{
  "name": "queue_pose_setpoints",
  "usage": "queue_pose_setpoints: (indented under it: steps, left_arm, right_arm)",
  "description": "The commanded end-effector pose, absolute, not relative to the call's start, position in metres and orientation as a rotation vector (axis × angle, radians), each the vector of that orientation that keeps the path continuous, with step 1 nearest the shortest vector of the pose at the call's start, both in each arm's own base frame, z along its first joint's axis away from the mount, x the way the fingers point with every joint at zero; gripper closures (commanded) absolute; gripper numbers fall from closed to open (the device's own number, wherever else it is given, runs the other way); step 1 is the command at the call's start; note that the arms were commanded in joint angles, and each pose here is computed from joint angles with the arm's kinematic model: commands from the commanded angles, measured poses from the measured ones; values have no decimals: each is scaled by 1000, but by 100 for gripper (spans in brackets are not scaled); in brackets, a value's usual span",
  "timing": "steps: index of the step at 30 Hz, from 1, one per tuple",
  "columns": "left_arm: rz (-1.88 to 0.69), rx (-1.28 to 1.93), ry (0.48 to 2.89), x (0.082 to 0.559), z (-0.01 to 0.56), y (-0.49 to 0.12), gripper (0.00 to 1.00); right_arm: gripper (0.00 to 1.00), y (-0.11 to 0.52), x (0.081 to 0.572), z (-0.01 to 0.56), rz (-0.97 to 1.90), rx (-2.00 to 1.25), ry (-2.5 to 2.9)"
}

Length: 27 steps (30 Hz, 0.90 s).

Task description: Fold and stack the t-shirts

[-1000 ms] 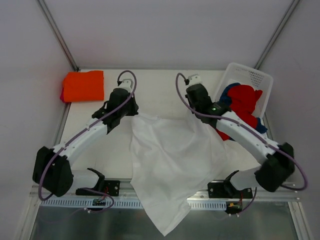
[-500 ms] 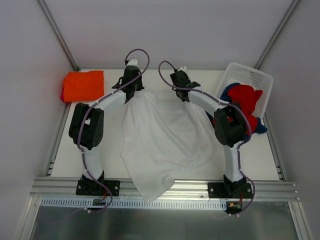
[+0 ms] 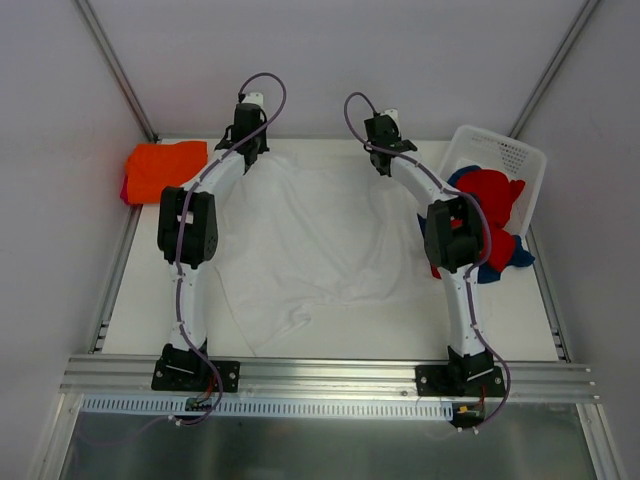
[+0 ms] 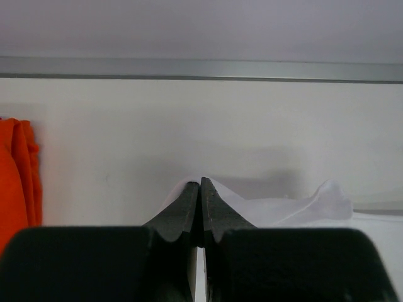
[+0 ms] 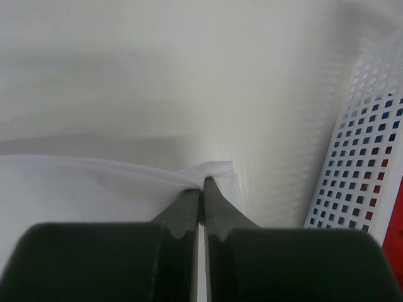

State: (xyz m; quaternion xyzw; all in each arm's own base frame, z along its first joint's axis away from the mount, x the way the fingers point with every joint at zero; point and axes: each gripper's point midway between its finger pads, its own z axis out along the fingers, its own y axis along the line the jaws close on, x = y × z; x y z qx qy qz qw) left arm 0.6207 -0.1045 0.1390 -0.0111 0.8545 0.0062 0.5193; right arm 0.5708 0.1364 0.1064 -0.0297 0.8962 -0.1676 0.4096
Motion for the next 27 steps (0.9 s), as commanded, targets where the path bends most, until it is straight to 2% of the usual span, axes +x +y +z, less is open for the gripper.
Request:
queue_pose_setpoints:
  steps: [1, 13, 14, 15, 16, 17, 18, 19, 20, 24, 25, 26, 27]
  left_arm:
    - [54, 15, 2032, 637, 151, -92, 100]
    - [90, -13, 2016, 672, 130, -72, 99]
    - [97, -16, 2027, 676, 119, -71, 95]
    - [117, -2, 2003, 682, 127, -69, 76]
    - [143, -13, 1993, 685, 128, -64, 61]
    - [168, -19, 1994, 689, 120, -61, 42]
    - [190, -18, 1963, 695, 129, -57, 13]
    - [204, -24, 1940, 700, 134, -53, 2]
    - [251, -47, 1933, 703, 131, -45, 1]
    - [317, -123, 1833, 705, 183, -25, 1]
    - [331, -142, 1816, 702, 196, -20, 1]
    - [331, -165, 1766, 693, 234, -19, 1]
    - [359, -204, 1773, 681, 238, -14, 1]
  right_arm:
    - [99, 126, 584, 120, -414, -49, 2237]
    - [99, 108, 594, 89, -441, 28, 2275]
    - [99, 107, 596, 91, -446, 35, 2267]
    - [99, 107, 597, 92, -449, 43, 2261]
    - [91, 101, 598, 93, -469, 63, 2255]
    - [60, 96, 598, 95, -484, 85, 2247]
    - [38, 92, 599, 96, -493, 116, 2237]
    - [16, 85, 600, 98, -527, 140, 2224]
    - [1, 81, 605, 106, -534, 159, 2200]
    - [1, 57, 613, 119, -592, 239, 2148]
    - [0, 46, 612, 135, -610, 276, 2117]
    - [0, 42, 610, 146, -618, 296, 2097]
    - [1, 36, 605, 169, -615, 321, 2068]
